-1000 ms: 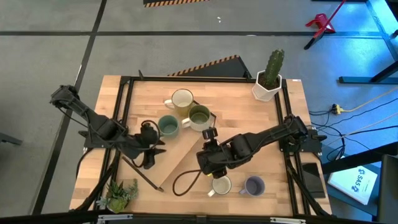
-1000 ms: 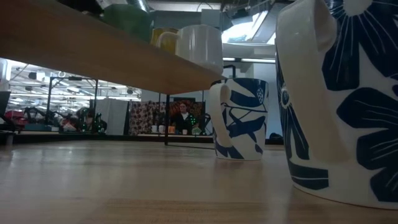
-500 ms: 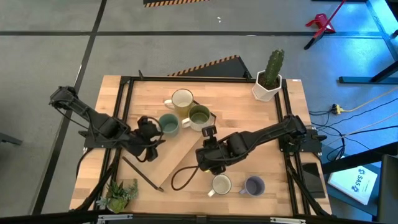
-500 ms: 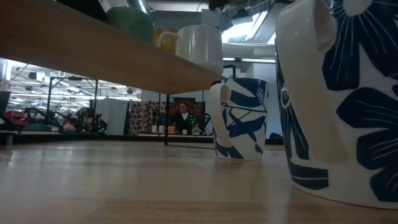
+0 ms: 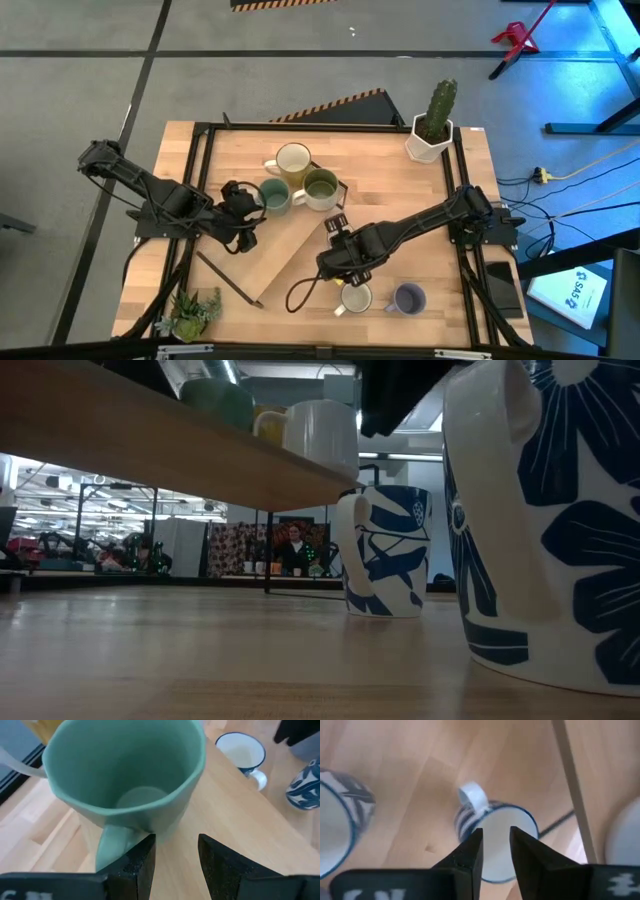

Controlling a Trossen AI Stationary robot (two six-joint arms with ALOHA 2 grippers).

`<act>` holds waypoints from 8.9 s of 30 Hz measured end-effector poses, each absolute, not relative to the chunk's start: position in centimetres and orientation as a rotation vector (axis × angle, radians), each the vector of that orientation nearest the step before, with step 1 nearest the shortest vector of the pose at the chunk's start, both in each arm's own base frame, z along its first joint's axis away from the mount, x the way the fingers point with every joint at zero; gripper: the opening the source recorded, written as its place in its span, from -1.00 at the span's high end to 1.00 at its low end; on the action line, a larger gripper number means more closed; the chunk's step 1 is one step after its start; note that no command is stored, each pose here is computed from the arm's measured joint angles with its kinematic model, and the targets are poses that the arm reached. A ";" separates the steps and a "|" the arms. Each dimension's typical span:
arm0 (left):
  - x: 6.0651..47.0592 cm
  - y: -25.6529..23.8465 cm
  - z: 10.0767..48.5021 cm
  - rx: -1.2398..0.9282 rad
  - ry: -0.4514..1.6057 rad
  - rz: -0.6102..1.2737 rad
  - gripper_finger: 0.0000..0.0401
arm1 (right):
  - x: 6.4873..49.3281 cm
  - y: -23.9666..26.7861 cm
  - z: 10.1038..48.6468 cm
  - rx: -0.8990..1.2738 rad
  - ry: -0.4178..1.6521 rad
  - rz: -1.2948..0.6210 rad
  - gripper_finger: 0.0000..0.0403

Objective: Place coffee mugs
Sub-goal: Put the green mug on the shelf, then put the flowered mug on the shelf

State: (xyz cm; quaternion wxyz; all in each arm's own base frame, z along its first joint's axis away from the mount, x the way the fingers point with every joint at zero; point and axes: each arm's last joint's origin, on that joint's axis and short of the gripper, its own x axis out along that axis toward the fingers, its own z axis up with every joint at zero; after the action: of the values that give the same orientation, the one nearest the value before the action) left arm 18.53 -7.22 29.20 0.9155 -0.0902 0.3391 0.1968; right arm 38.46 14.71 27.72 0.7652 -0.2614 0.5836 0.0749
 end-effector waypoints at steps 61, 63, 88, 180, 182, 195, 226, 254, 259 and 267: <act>14.8 -6.9 34.6 -0.502 0.420 0.040 0.29 | 37.5 12.6 37.8 -0.516 1.093 0.355 0.98; 14.6 -6.7 34.8 -0.502 0.406 0.048 0.29 | 37.5 12.5 38.7 -0.549 1.038 0.355 0.98; 14.1 -6.3 35.1 -0.491 0.372 0.070 0.29 | 43.3 11.8 34.3 -0.588 0.946 0.454 0.96; 14.2 -6.7 34.2 -0.501 0.486 0.022 0.29 | 46.1 9.9 32.8 -0.541 0.754 0.081 0.34; 14.4 -6.8 33.6 -0.477 0.543 0.047 0.29 | 46.0 9.8 33.2 -0.535 0.750 0.077 0.34; 15.5 -7.3 31.9 -0.402 0.658 0.115 0.29 | 45.9 9.9 33.1 -0.511 0.766 0.105 0.34; 14.1 -6.6 38.4 -0.403 0.469 0.105 0.29 | 47.1 12.7 29.8 -0.476 0.778 0.309 0.34; 14.1 -6.3 38.6 -0.427 0.424 0.180 0.29 | 49.3 13.9 28.8 -0.577 0.600 0.353 0.98; 14.1 -6.3 38.7 -0.423 0.414 0.195 0.29 | 49.7 13.0 28.6 -0.579 0.597 0.342 0.99; 14.2 -6.2 38.7 -0.416 0.402 0.218 0.29 | 50.1 11.3 28.7 -0.611 0.595 0.315 0.99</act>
State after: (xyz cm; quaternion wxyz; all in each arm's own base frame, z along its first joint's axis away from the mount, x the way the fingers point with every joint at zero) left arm 14.15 -6.22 38.67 0.9526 -0.2049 0.1976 0.1071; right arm 50.15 11.31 28.65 0.8985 -0.2953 0.2872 0.1519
